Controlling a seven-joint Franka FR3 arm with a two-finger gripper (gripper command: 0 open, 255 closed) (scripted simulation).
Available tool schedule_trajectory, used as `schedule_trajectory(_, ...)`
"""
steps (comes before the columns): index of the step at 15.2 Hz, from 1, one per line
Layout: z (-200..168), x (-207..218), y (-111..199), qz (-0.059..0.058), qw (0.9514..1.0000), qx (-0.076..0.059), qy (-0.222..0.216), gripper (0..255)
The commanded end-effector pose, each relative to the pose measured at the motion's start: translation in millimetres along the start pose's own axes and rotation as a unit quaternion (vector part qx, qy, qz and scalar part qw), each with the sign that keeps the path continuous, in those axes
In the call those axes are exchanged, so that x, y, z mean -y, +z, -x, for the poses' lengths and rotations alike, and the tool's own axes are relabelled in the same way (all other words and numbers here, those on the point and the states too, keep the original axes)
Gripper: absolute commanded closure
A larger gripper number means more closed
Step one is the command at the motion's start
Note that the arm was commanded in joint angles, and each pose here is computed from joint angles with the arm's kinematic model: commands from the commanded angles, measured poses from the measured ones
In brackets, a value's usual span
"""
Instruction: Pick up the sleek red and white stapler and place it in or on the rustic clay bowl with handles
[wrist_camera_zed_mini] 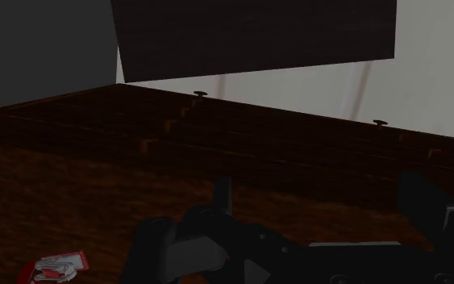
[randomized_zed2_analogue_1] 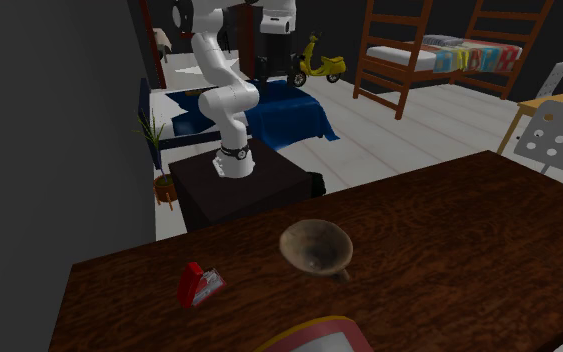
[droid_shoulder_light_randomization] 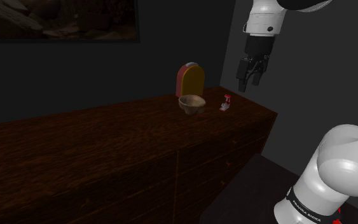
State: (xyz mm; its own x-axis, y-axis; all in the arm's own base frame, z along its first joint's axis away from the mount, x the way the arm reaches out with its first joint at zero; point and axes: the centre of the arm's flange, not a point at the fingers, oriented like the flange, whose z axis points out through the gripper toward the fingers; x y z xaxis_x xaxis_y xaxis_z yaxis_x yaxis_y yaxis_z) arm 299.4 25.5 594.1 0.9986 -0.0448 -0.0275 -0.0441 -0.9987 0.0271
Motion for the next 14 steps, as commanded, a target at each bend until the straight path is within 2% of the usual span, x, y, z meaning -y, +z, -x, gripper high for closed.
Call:
schedule_trajectory(1, 0, 0, 0, 0.000, 1.0000, 0.000, 0.000, 0)
schedule_trajectory(7, -54, -37, 38, 0.021, 0.9992, -0.002, 0.035, 0)
schedule_trajectory(14, -113, -86, 80, 0.046, 0.9961, -0.004, 0.075, 0)
